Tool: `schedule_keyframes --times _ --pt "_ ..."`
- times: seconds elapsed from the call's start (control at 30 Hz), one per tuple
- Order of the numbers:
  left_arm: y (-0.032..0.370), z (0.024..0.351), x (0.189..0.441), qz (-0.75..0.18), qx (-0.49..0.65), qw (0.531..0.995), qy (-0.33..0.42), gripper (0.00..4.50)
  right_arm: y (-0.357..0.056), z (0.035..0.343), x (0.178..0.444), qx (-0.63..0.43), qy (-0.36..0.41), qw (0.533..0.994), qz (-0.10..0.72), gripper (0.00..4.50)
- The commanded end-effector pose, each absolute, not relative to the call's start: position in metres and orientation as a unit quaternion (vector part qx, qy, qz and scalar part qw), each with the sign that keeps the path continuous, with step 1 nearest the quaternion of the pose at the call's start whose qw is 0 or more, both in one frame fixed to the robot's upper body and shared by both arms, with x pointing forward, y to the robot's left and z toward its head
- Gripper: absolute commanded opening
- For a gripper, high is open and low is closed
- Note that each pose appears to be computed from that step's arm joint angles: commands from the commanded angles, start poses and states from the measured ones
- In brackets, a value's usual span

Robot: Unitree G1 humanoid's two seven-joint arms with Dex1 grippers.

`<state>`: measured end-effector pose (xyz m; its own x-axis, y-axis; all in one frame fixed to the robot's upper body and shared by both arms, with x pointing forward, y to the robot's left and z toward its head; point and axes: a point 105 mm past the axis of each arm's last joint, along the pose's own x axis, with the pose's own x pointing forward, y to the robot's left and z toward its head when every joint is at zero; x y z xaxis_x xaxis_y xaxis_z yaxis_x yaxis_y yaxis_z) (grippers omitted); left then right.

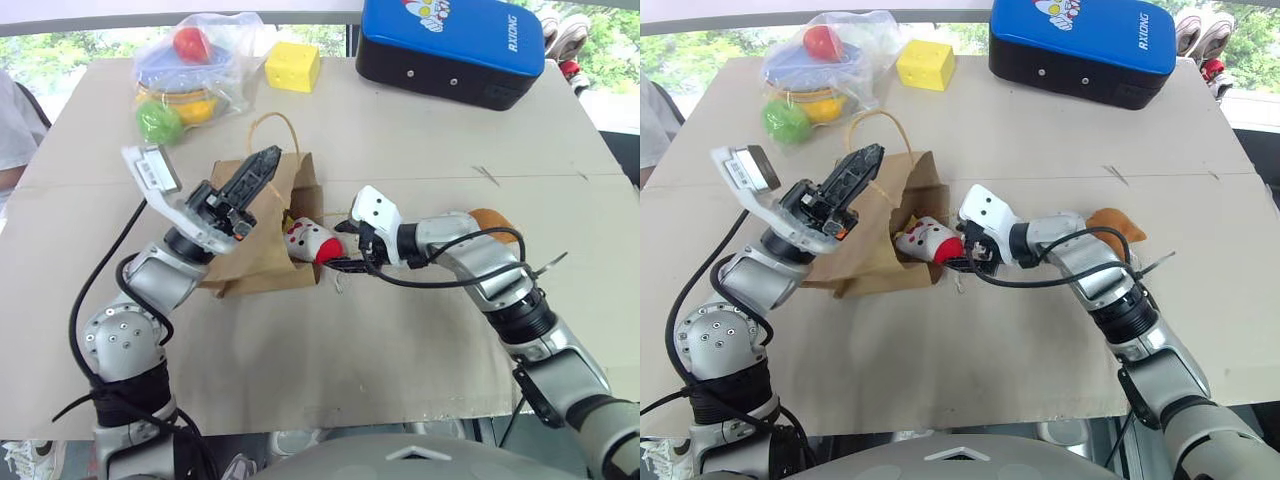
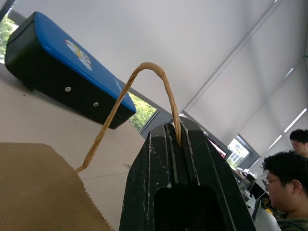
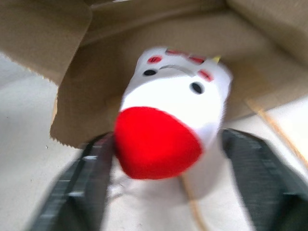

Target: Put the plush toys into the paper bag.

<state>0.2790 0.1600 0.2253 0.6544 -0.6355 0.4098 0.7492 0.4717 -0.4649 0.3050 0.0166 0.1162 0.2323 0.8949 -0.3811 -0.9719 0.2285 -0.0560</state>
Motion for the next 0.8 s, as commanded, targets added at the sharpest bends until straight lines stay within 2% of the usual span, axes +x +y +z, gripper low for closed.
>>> schedule_keyframes --times 0.03,0.13,0.17,0.37,0.53,0.8 --pt "0.160 0.237 0.269 -0.415 -0.295 0.853 -0.119 0.00 0.025 0.121 0.304 -0.154 0.117 0.763 0.616 1.50" --pt "0.163 0.236 0.267 -0.411 -0.292 0.855 -0.120 0.00 0.027 0.123 0.307 -0.155 0.105 0.766 0.616 0.14" --pt "0.163 0.236 0.266 -0.410 -0.292 0.856 -0.120 0.00 0.027 0.124 0.307 -0.153 0.100 0.766 0.616 0.06" --pt "0.158 0.238 0.262 -0.429 -0.286 0.849 -0.118 0.00 0.023 0.144 0.304 -0.156 0.041 0.756 0.634 0.06" --pt "0.146 0.244 0.256 -0.482 -0.279 0.823 -0.110 0.00 0.030 0.167 0.294 -0.166 -0.030 0.719 0.674 0.06" --pt "0.129 0.249 0.258 -0.526 -0.277 0.797 -0.105 0.00 0.056 0.154 0.296 -0.272 -0.035 0.654 0.705 0.06"
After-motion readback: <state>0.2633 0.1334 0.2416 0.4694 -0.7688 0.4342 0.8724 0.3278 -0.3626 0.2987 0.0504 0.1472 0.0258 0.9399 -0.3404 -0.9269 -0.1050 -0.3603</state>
